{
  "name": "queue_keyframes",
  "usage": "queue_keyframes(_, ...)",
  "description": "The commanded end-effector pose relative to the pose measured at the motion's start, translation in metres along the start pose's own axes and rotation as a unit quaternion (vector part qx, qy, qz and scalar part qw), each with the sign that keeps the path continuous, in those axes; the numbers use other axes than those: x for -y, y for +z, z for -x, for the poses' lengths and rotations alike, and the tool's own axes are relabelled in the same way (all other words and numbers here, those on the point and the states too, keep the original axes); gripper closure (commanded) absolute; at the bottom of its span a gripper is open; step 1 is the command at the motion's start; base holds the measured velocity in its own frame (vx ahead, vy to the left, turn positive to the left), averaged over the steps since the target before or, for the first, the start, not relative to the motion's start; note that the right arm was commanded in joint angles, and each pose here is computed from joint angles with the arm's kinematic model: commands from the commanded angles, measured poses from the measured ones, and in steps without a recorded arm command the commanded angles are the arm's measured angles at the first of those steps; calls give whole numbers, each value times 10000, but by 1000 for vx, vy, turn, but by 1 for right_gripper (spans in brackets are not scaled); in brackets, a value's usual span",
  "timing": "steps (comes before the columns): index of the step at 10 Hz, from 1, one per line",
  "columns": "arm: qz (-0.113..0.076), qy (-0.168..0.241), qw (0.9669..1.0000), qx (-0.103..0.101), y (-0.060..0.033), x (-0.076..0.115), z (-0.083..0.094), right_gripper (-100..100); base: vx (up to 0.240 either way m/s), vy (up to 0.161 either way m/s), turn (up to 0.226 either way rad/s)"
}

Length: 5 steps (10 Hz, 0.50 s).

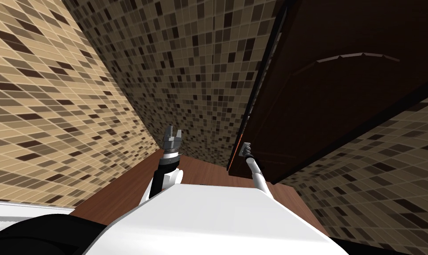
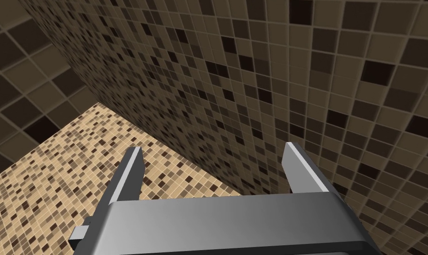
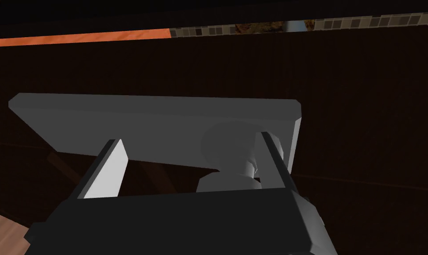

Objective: Pull the door open

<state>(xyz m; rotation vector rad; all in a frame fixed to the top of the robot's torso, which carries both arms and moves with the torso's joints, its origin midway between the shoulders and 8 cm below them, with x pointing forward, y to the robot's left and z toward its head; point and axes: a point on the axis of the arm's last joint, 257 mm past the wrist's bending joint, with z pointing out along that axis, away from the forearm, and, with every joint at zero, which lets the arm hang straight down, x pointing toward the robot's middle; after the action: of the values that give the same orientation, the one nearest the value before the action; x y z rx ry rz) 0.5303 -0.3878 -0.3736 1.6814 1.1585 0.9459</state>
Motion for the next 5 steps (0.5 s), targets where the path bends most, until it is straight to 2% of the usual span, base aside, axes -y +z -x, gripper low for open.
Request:
queue_keyframes(1,-128,149,9996,189,-44,171,275,100,-9,-1,11)
queue_keyframes(5,-126,163,9996,188,-44,171,274,100,6,3,-13)
